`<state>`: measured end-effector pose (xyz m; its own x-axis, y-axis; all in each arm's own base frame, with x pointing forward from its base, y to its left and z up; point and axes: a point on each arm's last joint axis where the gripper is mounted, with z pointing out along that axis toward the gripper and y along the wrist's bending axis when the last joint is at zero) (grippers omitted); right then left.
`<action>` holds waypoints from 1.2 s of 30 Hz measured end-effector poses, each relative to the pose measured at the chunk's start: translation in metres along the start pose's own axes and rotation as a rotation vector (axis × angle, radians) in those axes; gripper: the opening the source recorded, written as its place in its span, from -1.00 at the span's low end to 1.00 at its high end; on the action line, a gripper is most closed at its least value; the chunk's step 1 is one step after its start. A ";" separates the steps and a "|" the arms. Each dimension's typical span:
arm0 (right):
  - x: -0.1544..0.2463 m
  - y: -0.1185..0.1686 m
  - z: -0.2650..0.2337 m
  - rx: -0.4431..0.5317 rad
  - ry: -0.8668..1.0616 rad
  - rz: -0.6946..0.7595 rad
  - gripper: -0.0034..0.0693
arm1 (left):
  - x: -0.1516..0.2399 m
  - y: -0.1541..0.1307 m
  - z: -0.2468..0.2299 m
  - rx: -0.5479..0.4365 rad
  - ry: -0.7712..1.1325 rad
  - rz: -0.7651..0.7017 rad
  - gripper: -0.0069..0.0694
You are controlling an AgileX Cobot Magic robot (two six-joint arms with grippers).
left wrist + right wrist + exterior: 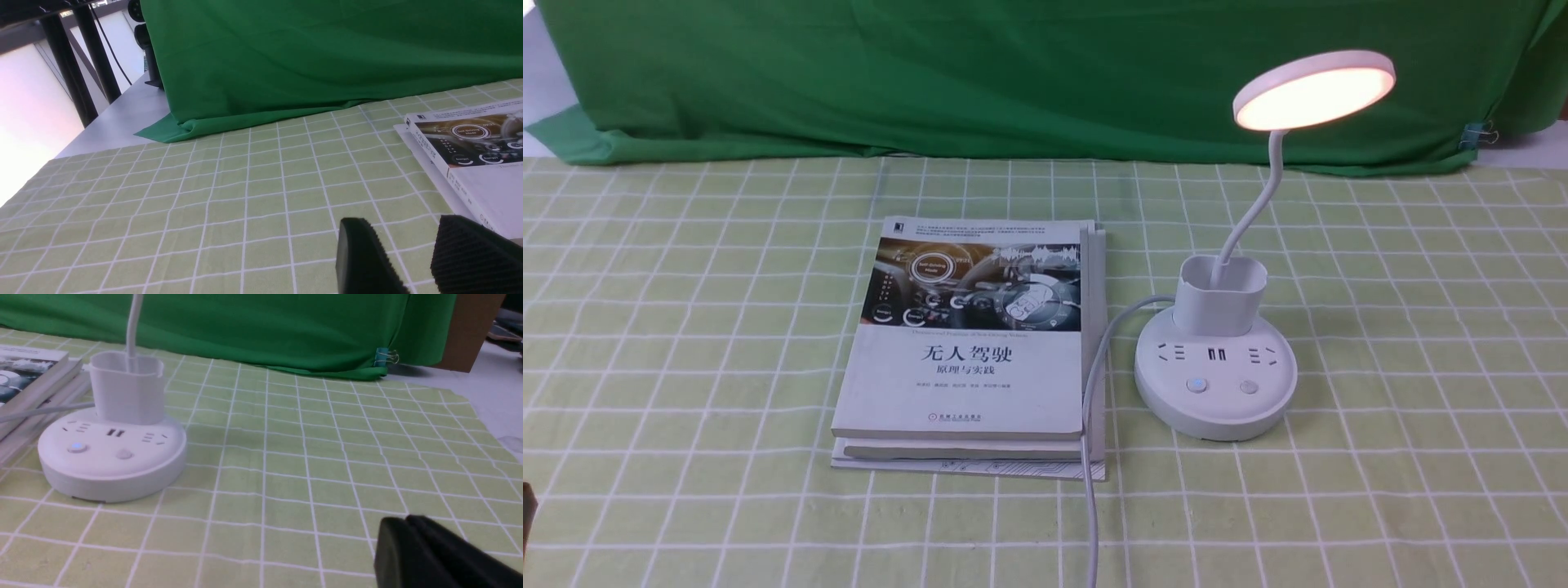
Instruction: Turn on the table lamp on the green coffee tablecloth with your hand.
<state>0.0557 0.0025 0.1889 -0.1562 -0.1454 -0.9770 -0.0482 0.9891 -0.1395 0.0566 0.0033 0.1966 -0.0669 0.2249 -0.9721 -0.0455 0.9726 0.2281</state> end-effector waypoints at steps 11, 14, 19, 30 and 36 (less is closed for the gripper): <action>0.000 0.000 0.000 -0.001 0.003 0.000 -0.72 | 0.000 0.000 0.000 0.000 0.000 -0.001 -0.19; 0.000 0.000 0.000 -0.001 0.003 0.000 -0.69 | 0.000 0.000 0.000 0.000 0.000 0.000 -0.19; 0.000 0.000 0.000 -0.001 0.003 0.000 -0.66 | 0.000 0.000 0.000 0.000 0.000 0.000 -0.19; 0.000 0.000 0.000 -0.001 0.003 0.000 -0.57 | 0.000 0.000 0.000 0.000 0.000 0.000 -0.19; 0.000 0.000 0.000 -0.001 0.003 0.001 -0.52 | 0.000 0.000 0.000 0.000 0.000 0.000 -0.19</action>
<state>0.0556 0.0026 0.1886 -0.1587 -0.1445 -0.9767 -0.0490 0.9892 -0.1384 0.0566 0.0033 0.1966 -0.0669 0.2250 -0.9721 -0.0455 0.9725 0.2282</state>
